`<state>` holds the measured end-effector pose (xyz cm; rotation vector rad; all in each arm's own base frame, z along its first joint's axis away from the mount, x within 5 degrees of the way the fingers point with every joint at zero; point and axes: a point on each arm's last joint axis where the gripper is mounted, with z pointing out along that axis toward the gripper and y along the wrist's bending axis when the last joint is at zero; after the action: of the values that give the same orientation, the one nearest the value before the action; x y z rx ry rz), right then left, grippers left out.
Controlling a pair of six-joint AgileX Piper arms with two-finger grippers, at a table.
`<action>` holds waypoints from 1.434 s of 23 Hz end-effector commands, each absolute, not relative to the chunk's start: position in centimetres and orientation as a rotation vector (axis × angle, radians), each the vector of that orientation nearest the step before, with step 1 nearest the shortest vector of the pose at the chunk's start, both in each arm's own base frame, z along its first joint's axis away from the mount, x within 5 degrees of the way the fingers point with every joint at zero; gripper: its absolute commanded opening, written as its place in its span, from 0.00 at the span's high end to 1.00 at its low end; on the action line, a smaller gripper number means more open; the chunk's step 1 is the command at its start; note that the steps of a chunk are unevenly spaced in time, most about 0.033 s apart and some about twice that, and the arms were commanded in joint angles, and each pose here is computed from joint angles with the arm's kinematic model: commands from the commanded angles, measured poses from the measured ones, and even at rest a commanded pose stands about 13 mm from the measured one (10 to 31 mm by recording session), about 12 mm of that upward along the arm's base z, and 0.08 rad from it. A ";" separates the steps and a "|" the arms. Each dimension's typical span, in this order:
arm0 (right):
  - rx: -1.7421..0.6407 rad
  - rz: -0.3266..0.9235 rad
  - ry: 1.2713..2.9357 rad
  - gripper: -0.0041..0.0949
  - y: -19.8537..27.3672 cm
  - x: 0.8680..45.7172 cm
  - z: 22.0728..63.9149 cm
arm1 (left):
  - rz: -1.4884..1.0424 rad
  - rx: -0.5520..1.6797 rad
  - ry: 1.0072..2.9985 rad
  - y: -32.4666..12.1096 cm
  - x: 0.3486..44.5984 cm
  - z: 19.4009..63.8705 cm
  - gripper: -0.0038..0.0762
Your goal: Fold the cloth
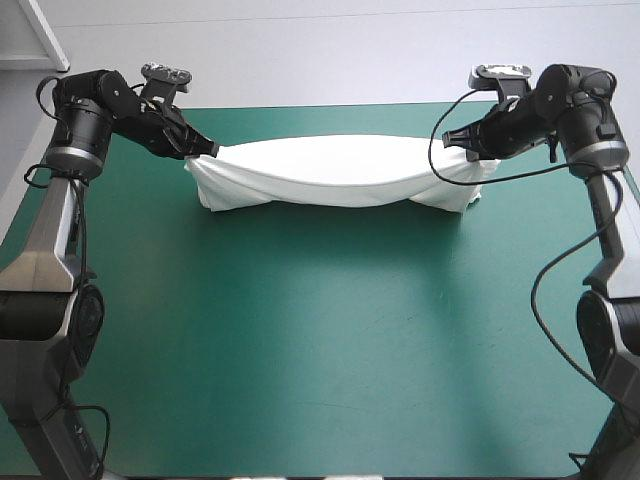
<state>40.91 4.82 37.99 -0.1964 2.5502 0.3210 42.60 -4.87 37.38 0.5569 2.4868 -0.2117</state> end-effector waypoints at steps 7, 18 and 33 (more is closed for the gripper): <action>-0.214 0.189 2.683 0.98 3.3 30.9 36.0 | -0.230 0.572 2.747 -4.0 32.6 34.3 0.93; -0.320 0.216 3.050 0.97 2.7 21.8 25.5 | -0.224 0.538 3.000 -2.8 21.6 26.4 0.93; -0.260 0.140 2.722 0.19 2.3 19.9 28.9 | -0.231 0.397 2.697 -3.3 23.9 29.0 0.16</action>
<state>19.87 2.38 27.72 -0.2703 2.7933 0.1523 22.68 -3.07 25.84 0.4610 2.8675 -0.2327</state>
